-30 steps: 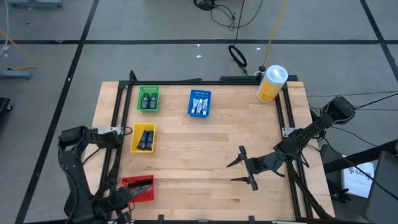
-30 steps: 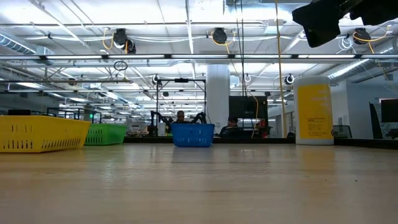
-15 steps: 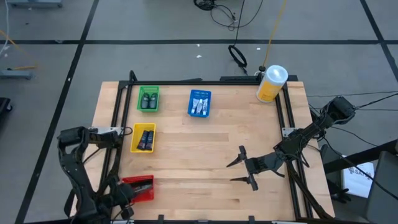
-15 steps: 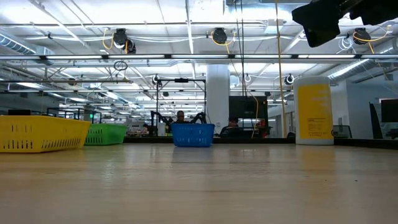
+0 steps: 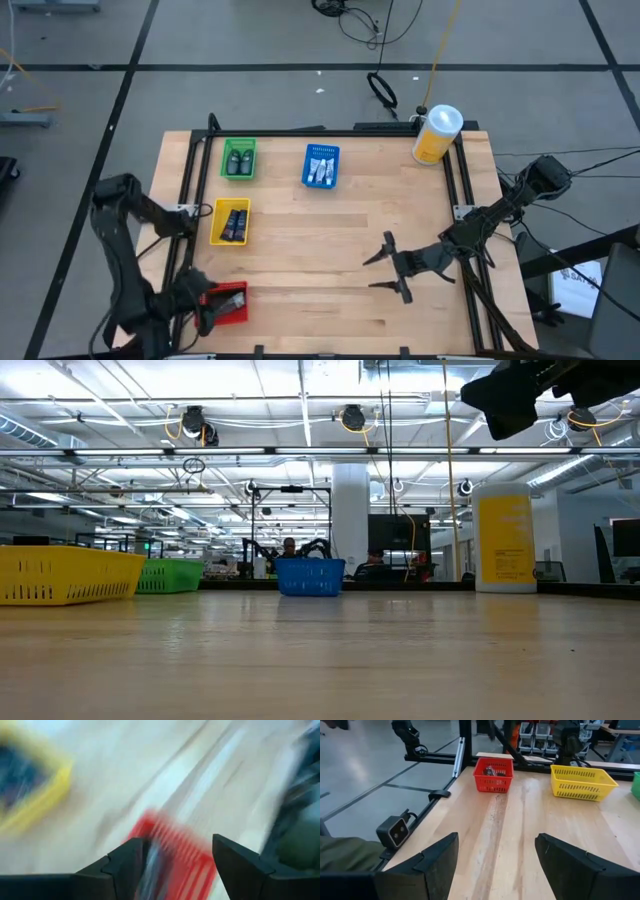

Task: Pick & Place Travel size toiletries
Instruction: Return to Home Position

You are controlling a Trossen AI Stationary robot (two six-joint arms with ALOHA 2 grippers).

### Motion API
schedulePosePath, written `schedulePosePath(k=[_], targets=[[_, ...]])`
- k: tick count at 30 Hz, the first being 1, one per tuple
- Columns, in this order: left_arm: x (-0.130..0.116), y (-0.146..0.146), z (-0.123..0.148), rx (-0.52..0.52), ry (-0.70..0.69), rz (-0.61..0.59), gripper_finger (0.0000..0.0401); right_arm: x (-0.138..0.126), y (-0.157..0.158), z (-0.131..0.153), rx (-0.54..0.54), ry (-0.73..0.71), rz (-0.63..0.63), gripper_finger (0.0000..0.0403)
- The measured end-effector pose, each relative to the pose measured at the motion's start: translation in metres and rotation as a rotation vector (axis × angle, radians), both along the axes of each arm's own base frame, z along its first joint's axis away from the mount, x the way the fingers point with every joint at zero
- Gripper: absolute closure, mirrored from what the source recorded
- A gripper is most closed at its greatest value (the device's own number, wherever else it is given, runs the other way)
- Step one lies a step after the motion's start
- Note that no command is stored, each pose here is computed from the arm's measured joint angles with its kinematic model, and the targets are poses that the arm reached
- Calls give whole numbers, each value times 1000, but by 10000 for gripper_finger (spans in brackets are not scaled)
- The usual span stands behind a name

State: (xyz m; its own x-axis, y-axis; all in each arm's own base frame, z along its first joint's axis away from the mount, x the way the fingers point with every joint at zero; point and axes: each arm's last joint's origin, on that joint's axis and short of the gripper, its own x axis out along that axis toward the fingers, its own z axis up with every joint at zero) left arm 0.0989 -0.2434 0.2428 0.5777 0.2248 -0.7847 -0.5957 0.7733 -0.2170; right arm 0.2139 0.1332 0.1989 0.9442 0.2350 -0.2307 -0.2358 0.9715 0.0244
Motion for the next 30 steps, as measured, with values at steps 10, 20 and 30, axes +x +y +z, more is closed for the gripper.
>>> schedulePosePath(k=[10,20,30], targets=[[93,62,-13,113,-76,-238,221,0,0,-1,-4,6,1,147],[181,154,-16,309,-522,-576,249,0,0,-2,-13,17,2,147],[163,228,20,373,-544,-585,249,-2,-1,-6,8,67,-10,147]])
